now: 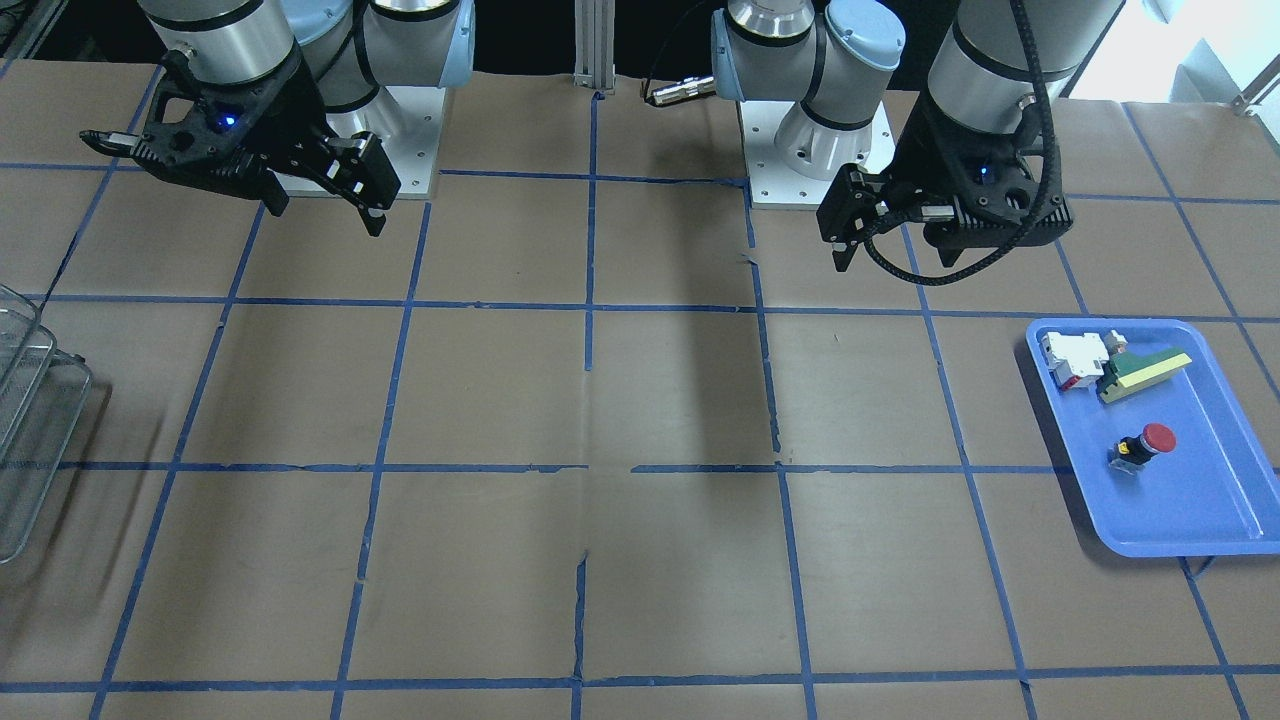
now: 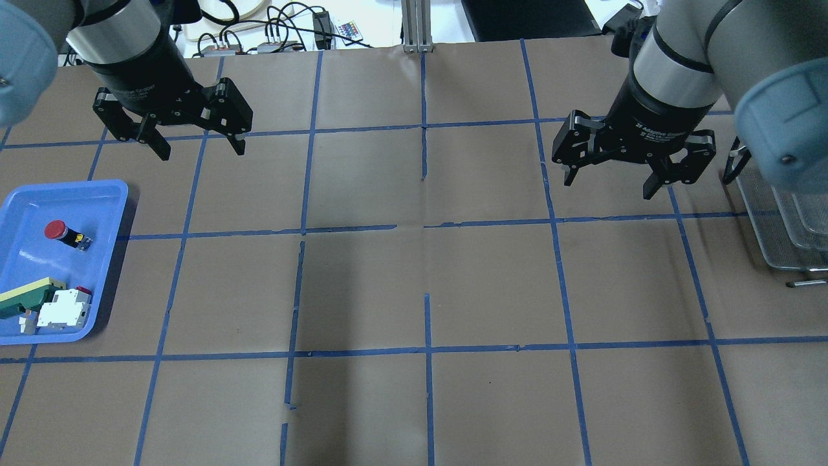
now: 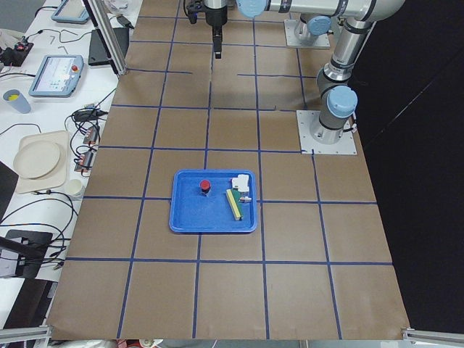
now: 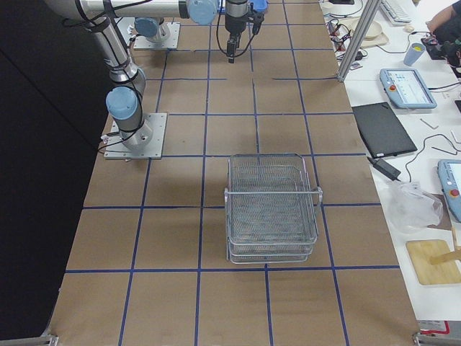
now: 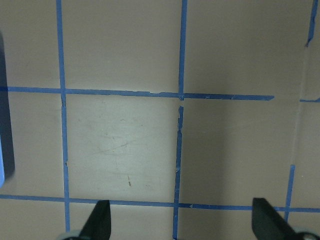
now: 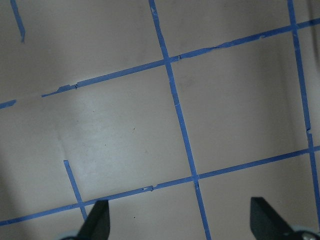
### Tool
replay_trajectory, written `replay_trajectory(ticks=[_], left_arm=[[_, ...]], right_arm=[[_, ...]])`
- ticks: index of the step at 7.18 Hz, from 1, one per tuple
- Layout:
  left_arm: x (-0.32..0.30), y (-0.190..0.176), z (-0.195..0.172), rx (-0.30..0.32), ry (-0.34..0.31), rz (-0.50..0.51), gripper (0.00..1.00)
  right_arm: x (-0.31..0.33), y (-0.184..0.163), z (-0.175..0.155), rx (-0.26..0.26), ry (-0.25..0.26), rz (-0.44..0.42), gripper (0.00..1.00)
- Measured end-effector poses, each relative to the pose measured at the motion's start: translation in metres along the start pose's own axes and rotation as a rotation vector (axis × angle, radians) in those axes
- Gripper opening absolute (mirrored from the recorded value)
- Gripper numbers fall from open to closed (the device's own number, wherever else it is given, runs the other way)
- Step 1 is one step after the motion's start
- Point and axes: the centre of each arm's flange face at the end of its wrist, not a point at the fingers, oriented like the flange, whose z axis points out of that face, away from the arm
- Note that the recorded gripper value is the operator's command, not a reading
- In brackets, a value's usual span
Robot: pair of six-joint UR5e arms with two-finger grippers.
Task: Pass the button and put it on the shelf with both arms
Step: 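Move the left gripper down over the red push-button in the blue tray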
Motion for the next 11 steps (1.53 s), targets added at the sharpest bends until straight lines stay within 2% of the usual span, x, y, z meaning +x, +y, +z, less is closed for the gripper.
replay_trajectory(ticks=[4,6,7,9,11], left_arm=[[-0.001,0.005,0.003,-0.01,-0.003,0.002,0.99],[-0.026,-0.001,0.013,-0.025,-0.007,0.0,0.99],[-0.066,-0.011,0.026,-0.047,0.002,-0.003,0.99],[-0.167,-0.034,0.066,-0.07,0.029,0.102,0.99],[-0.276,-0.069,0.138,-0.053,0.047,0.221,0.99]], right_arm=[[-0.001,0.004,-0.002,0.001,-0.001,-0.003,1.0],[-0.001,0.005,-0.002,0.001,-0.001,-0.002,1.0],[-0.001,0.005,-0.003,0.003,-0.002,-0.002,1.0],[-0.001,0.004,-0.003,0.006,-0.003,0.001,1.0],[-0.001,0.004,-0.004,0.009,-0.004,0.002,1.0]])
